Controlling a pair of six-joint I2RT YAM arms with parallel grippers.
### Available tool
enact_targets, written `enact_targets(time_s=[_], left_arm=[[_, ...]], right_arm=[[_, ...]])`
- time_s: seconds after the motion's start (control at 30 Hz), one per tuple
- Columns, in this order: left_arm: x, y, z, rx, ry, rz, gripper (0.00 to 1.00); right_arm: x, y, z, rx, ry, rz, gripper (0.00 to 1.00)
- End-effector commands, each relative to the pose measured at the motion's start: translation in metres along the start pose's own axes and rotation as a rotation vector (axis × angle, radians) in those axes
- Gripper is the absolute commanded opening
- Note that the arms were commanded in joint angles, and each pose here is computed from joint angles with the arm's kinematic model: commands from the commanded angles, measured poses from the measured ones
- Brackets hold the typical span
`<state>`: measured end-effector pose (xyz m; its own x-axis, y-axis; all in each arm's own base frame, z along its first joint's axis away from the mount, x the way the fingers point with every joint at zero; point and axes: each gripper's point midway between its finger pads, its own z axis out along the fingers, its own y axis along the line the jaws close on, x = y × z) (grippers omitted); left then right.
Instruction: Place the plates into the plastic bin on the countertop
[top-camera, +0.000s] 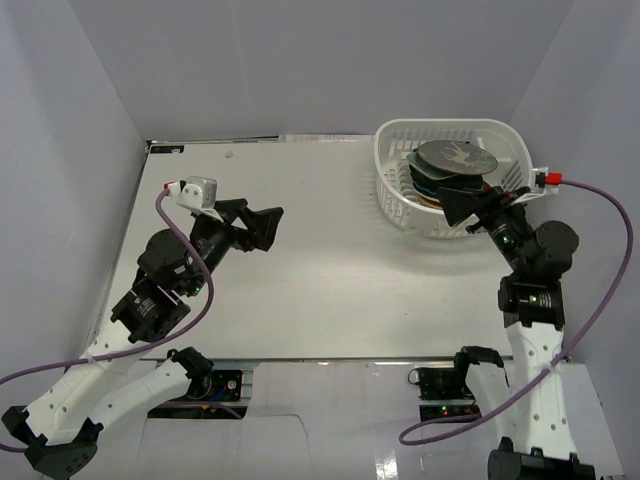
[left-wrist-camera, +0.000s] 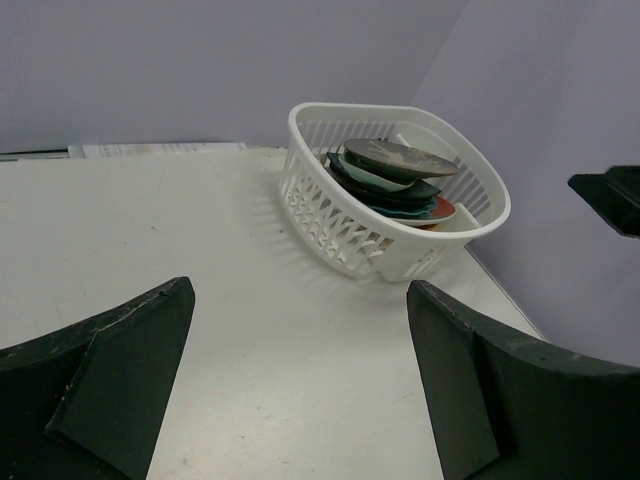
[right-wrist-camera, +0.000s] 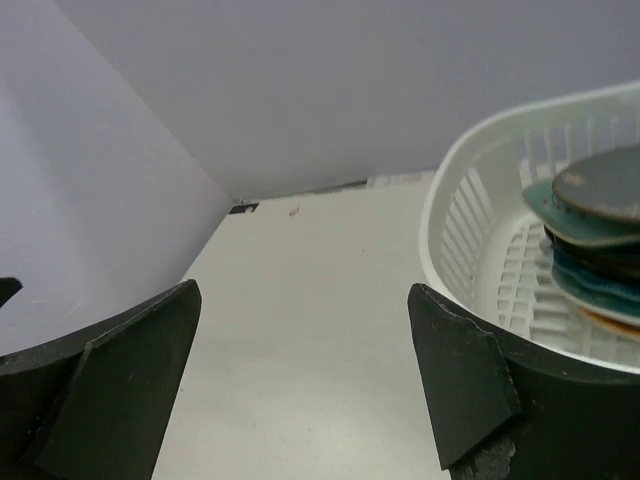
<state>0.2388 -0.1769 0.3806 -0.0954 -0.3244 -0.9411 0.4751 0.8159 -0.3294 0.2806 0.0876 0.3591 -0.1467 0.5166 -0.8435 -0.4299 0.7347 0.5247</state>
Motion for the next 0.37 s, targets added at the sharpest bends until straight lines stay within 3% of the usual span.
enact_targets(time_s=[0.0,0.17,0.33], left_arm=[[-0.026,0.003,-0.007,-0.029,-0.058,0.003,0.98],[-0.026,0.005,-0.017,-0.018,-0.083,0.002,0.98],[-0.028,0.009,-0.023,-0.037,-0.104,-0.037,0.98]], right_arm=[[-0.03,0.045,-0.03,-0.102,-0.112,-0.174,0.9],[-0.05,0.06,-0.061,-0.06,-0.23,-0.282,0.9],[-0.057,0.059,-0.064,-0.025,-0.243,-0.298,0.9]])
